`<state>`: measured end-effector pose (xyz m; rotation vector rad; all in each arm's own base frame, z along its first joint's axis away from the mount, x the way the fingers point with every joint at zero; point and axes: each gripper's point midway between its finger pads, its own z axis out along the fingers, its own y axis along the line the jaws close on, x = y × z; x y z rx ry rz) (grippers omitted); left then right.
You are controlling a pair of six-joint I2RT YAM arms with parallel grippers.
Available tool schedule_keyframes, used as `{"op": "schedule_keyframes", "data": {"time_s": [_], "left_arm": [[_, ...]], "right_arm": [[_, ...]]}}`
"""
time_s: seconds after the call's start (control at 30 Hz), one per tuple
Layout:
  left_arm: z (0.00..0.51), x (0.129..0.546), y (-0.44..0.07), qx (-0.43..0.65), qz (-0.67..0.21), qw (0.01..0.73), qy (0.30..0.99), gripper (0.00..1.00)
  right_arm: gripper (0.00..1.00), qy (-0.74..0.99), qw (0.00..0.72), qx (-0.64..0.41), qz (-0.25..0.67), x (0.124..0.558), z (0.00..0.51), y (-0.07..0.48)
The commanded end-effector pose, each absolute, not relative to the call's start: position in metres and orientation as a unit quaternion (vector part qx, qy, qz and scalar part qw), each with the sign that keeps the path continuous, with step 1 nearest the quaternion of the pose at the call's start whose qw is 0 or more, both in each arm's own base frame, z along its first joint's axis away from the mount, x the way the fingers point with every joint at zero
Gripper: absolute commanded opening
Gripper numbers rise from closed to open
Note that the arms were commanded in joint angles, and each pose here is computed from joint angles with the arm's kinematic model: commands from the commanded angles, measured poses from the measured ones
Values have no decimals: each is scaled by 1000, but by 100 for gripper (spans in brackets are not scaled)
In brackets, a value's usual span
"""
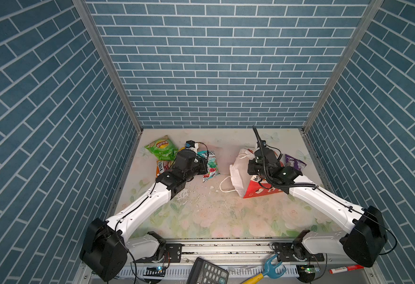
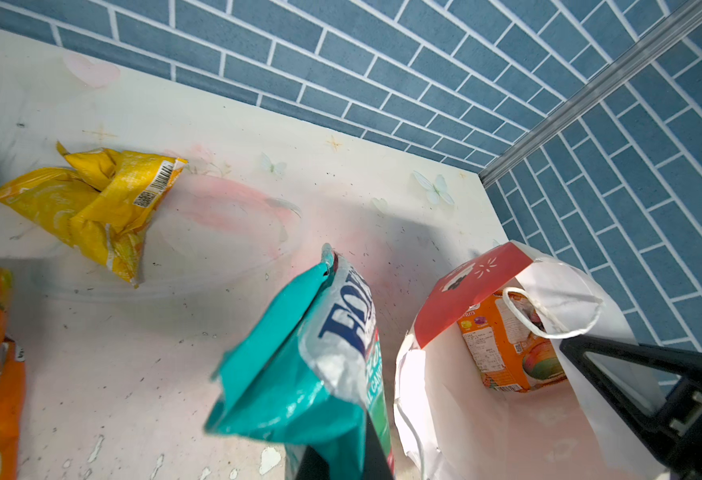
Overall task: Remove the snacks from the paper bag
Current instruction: 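Carry the teal packet to the snack pile with the left gripper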
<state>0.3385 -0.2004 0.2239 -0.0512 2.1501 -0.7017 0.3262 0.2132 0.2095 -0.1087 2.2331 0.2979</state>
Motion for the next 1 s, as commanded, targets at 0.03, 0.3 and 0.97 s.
{"op": "schedule_keyframes", "data": {"time_s": [0.03,0.3,0.97], "left_arm": [[240,344,-181,-43,-292,440,848,0],[244,350,-127,-99,-259,441,854,0],[205,406,-42,-201,-164,436,862,0]], "right_arm": [[0,883,450,-28,126,327,223,208],[0,879,457,-34,134,328,230,211],[0,880,453,-61,128,327,234,215]]}}
